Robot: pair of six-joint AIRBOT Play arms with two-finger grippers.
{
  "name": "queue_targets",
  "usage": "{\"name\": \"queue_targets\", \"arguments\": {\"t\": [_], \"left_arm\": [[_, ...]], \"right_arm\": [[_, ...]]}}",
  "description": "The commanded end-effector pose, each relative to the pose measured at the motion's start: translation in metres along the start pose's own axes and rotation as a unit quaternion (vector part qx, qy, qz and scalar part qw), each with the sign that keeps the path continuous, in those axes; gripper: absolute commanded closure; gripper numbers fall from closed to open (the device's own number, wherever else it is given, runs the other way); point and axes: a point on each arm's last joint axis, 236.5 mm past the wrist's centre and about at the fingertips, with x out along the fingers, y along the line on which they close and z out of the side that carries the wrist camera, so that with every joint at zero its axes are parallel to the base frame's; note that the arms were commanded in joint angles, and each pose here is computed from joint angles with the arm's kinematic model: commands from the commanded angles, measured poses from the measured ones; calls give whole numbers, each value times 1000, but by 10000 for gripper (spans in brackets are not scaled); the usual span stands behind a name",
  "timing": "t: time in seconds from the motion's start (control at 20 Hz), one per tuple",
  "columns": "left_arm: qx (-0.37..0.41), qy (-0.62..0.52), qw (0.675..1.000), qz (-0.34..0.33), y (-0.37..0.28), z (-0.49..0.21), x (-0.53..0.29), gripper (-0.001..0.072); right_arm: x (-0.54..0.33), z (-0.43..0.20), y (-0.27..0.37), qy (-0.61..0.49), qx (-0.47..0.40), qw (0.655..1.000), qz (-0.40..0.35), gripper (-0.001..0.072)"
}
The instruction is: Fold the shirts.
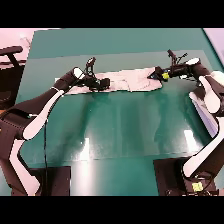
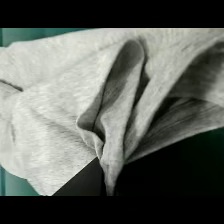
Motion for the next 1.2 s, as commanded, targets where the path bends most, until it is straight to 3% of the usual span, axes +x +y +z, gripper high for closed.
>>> {"name": "queue_targets", "arguments": {"t": [0.0, 0.5, 0.9, 1.15], "left_arm": [[1, 9, 1000, -2, -3, -6, 2, 689], [40, 48, 997, -47, -86, -74, 49, 689], [46, 51, 995, -73, -122, -96, 58, 688], [72, 96, 990, -76, -95, -81, 25, 687]], "right_arm": [[-26, 9, 41, -17, -32, 999, 13, 699], [-113, 4, 182, -69, -131, 988, 41, 699], [-30, -43, 272, -21, -149, 985, 83, 700], [-15, -50, 277, -31, -171, 984, 32, 700]]}}
